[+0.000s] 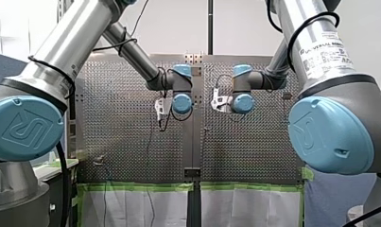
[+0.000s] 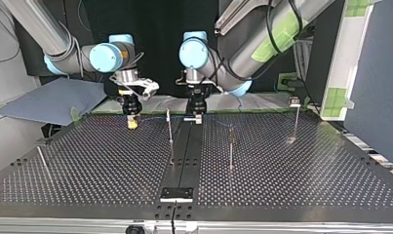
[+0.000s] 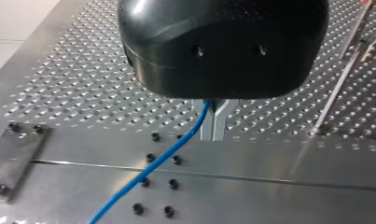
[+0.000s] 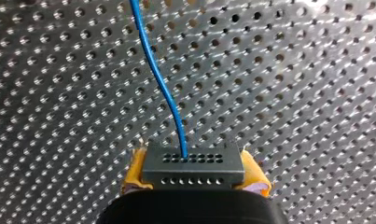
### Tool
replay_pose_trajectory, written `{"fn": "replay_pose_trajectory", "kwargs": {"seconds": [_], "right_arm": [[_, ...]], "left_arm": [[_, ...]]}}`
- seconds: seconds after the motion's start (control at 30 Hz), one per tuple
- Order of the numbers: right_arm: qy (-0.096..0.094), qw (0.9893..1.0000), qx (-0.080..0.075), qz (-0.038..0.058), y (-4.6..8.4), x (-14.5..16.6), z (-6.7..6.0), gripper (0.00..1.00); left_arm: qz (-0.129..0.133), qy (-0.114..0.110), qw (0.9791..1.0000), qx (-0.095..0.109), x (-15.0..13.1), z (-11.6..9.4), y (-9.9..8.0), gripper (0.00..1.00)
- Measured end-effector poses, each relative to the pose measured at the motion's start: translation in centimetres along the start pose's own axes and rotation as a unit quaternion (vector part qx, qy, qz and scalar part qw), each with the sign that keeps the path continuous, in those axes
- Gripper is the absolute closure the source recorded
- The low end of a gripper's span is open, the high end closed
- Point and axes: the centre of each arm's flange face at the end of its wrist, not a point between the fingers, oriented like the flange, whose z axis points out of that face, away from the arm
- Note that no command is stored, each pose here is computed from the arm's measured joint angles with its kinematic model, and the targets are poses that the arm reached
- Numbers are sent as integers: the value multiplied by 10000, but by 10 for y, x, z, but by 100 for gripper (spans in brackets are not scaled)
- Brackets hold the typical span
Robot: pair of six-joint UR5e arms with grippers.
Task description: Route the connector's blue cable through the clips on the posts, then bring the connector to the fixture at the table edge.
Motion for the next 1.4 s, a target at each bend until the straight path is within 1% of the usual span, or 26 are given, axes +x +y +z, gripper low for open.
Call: {"fn": "replay_pose_trajectory", "kwargs": {"seconds": [0.17,0.3,0.5,0.77,0.9,1.1,1.23,1.4], "right_arm": [[-77,10000,-27,3,3,-8,-5,100],[-104,9999,-45,7,4,-11,-8,100],[-139,9999,-78,21,8,-23,-16,100],[-153,9998,-158,25,20,-40,-27,100],[-155,9997,-211,31,27,-49,-34,100],[-152,9994,-301,115,38,-64,-45,100],[-131,9993,-338,123,43,-75,-45,100],[-120,9992,-372,124,50,-93,-41,100]], "left_arm": [[43,60,10000,-7,10,-3,0,100],[60,77,9999,37,20,-10,2,100],[105,118,9998,89,32,-17,0,100],[246,306,9991,186,68,-22,-7,100],[267,330,9989,221,75,-25,-10,100],[330,405,9983,244,92,-28,-12,100],[336,421,9982,253,97,-28,-12,100],[358,438,9980,281,102,-30,-14,100]]}}
